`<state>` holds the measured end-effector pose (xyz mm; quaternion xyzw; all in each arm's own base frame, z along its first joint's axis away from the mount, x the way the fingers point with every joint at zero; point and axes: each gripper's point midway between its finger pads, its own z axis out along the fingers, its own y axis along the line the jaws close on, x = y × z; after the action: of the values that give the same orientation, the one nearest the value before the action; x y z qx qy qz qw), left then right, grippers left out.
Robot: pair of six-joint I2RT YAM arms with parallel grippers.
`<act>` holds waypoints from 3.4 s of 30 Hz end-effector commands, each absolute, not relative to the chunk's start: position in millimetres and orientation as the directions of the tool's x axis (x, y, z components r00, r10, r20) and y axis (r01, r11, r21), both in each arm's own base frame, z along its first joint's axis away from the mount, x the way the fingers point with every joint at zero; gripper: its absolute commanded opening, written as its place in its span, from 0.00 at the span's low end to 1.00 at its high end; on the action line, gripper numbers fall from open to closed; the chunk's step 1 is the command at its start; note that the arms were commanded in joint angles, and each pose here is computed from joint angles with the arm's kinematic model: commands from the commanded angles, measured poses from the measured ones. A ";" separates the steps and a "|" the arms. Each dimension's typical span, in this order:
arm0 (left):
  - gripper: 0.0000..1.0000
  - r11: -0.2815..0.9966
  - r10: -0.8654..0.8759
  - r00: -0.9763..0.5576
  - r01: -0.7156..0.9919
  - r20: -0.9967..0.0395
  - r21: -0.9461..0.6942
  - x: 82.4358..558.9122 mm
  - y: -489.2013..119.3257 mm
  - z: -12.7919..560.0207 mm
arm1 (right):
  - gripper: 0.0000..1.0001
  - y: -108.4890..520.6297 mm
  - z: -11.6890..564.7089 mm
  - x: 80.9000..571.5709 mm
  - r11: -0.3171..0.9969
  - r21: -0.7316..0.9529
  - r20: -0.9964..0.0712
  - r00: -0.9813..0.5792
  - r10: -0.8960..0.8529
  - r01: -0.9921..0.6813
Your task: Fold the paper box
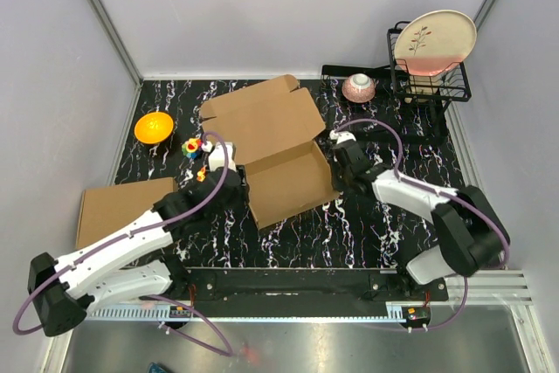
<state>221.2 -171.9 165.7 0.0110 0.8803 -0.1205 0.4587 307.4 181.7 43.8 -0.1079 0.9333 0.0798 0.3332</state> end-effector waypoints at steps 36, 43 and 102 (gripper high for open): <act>0.70 0.939 -0.314 -0.443 -0.274 -0.840 -0.207 287.7 -106.1 190.3 | 0.73 144.0 199.6 257.8 0.981 0.187 -0.879 -0.454 0.144 -0.051; 0.72 0.789 -0.483 -0.519 -0.608 -0.705 -0.092 282.2 -49.0 124.8 | 0.73 144.6 195.7 254.1 0.976 0.203 -0.885 -0.442 0.148 -0.080; 0.22 0.784 -0.613 -0.505 -0.481 -0.607 -0.391 332.2 -46.9 136.7 | 0.72 151.7 183.4 244.1 0.955 0.247 -0.889 -0.429 0.158 -0.162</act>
<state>325.3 -46.4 76.4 -0.3282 0.8867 -0.0563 0.3206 241.3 145.5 173.2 0.0011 0.8430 0.1350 0.5206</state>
